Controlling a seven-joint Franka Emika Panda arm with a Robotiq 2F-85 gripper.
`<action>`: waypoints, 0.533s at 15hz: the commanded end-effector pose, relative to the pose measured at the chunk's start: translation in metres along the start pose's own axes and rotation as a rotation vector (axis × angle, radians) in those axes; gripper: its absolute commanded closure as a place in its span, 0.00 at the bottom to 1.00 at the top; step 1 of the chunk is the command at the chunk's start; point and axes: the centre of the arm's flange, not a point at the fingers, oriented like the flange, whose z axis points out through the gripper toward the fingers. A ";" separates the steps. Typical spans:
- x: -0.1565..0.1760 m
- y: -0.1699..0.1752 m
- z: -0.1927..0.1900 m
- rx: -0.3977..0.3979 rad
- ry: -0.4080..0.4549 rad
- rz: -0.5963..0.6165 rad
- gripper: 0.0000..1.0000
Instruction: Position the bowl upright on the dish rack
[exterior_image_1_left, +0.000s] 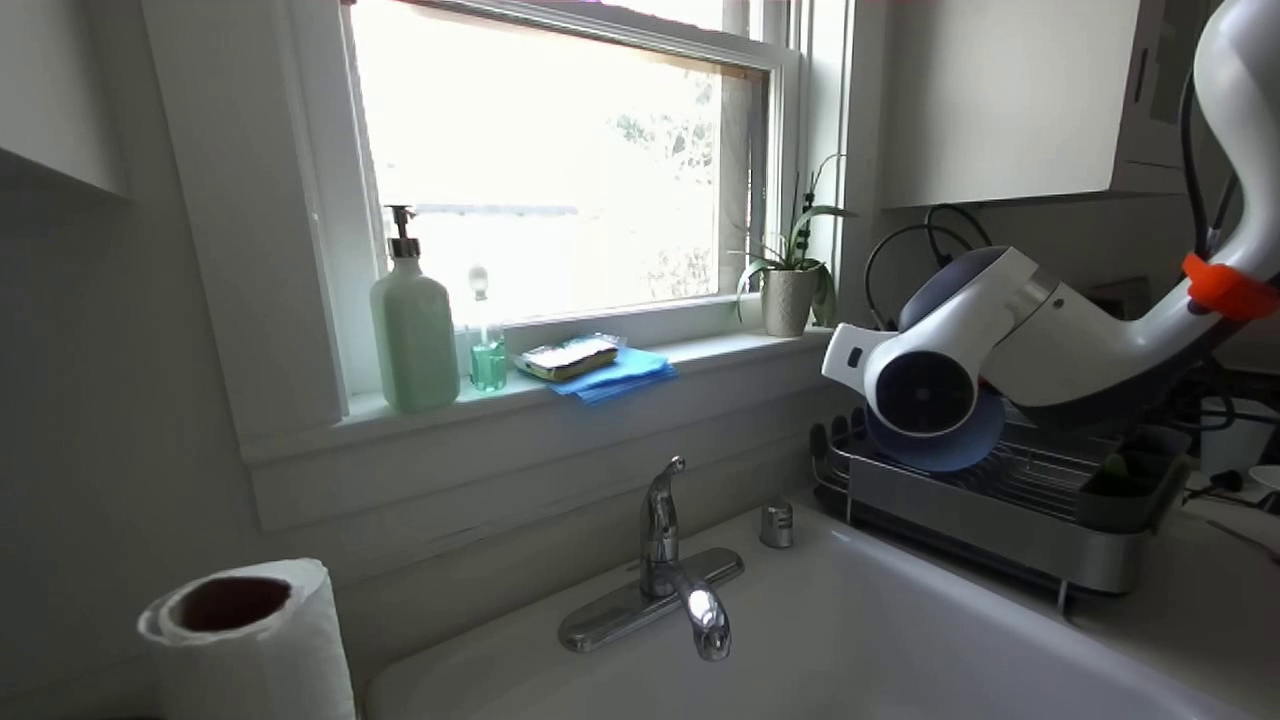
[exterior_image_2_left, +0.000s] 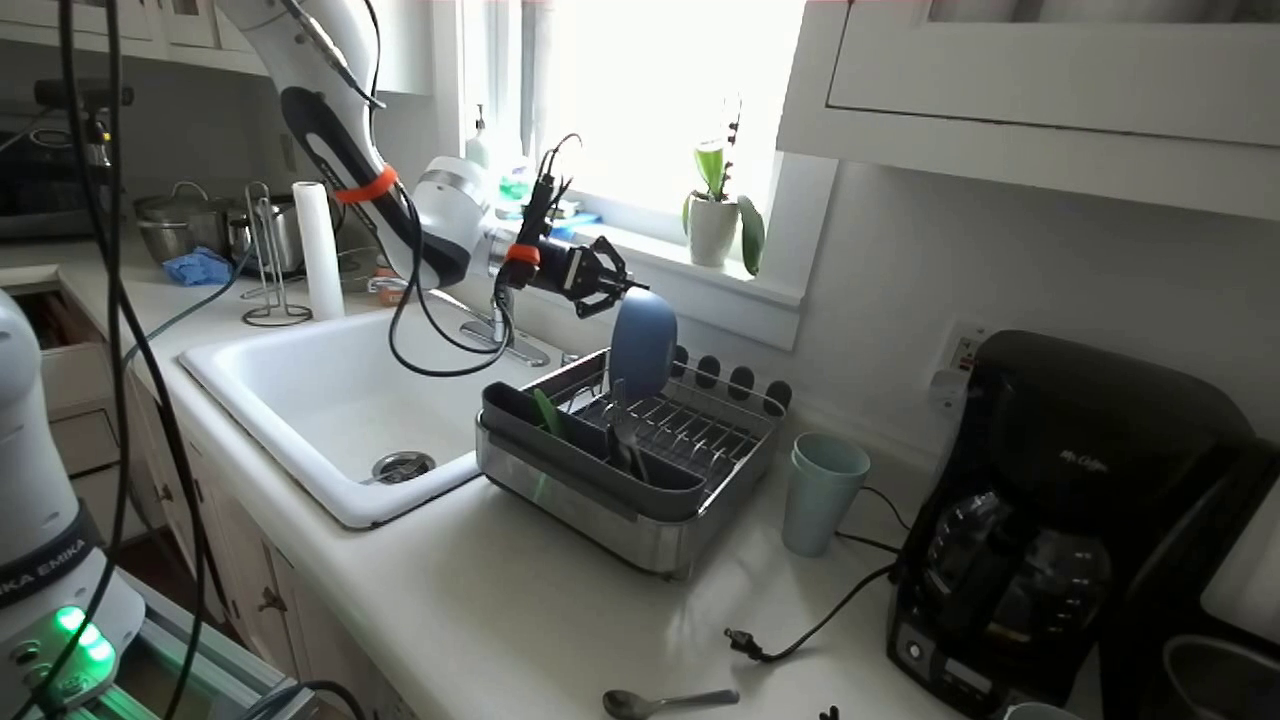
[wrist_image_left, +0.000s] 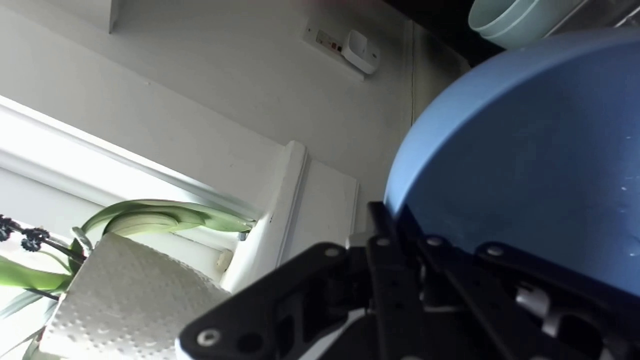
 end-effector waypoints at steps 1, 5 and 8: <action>-0.003 -0.010 -0.005 -0.036 -0.009 -0.008 0.99; 0.003 -0.015 -0.005 -0.052 -0.013 -0.009 0.99; 0.008 -0.020 -0.008 -0.047 -0.014 -0.003 0.99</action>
